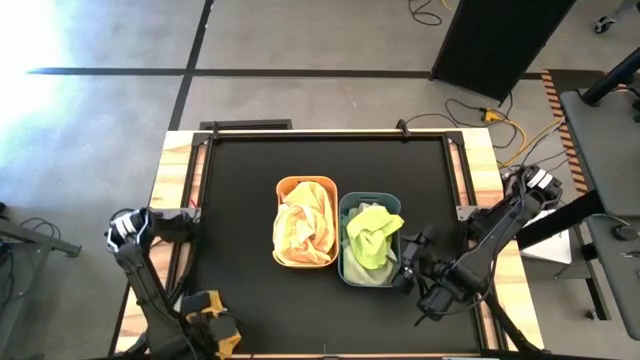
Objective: Sort towels by color in basket
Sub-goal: Put the yellow towel into the orange bin
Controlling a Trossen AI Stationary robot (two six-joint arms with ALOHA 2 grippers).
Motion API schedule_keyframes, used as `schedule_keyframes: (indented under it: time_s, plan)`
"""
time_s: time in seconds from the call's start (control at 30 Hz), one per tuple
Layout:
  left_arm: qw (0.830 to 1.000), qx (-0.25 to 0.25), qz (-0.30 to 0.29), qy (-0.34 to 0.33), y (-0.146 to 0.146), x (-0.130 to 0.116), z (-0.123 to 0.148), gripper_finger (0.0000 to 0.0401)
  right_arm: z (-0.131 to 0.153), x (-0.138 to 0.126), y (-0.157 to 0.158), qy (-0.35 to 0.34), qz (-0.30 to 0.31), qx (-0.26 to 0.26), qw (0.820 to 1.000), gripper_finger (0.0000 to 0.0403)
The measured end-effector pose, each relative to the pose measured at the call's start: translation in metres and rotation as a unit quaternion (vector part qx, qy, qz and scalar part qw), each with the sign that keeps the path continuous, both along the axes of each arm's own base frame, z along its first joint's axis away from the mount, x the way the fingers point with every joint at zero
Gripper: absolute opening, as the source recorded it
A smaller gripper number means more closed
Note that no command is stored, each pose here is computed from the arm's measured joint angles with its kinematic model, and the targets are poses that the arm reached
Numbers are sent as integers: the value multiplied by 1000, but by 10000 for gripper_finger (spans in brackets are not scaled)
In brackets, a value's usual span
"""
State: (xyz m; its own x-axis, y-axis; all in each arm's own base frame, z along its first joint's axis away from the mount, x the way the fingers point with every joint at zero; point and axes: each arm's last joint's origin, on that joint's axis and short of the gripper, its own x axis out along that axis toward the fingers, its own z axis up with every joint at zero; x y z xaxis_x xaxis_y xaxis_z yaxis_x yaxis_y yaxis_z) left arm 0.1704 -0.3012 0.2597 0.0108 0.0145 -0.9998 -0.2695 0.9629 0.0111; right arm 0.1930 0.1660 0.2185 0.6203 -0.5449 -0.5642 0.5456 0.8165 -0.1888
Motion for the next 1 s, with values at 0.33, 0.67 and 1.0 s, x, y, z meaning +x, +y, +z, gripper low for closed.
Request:
schedule_keyframes:
  time_s: [0.33, 0.67, 1.0]
  plan:
    - [997, -5, 62, 42, 10, -27, -36, 107, -16, 8, 8, 16, 11, -18, 1000, 303]
    - [995, -86, 53, 24, 32, -39, -101, 107, -31, 14, 15, 25, 5, -7, 1000, 325]
    - [993, -105, 27, 45, 47, -41, -126, 16, -20, 20, 21, 41, 34, -14, 998, 311]
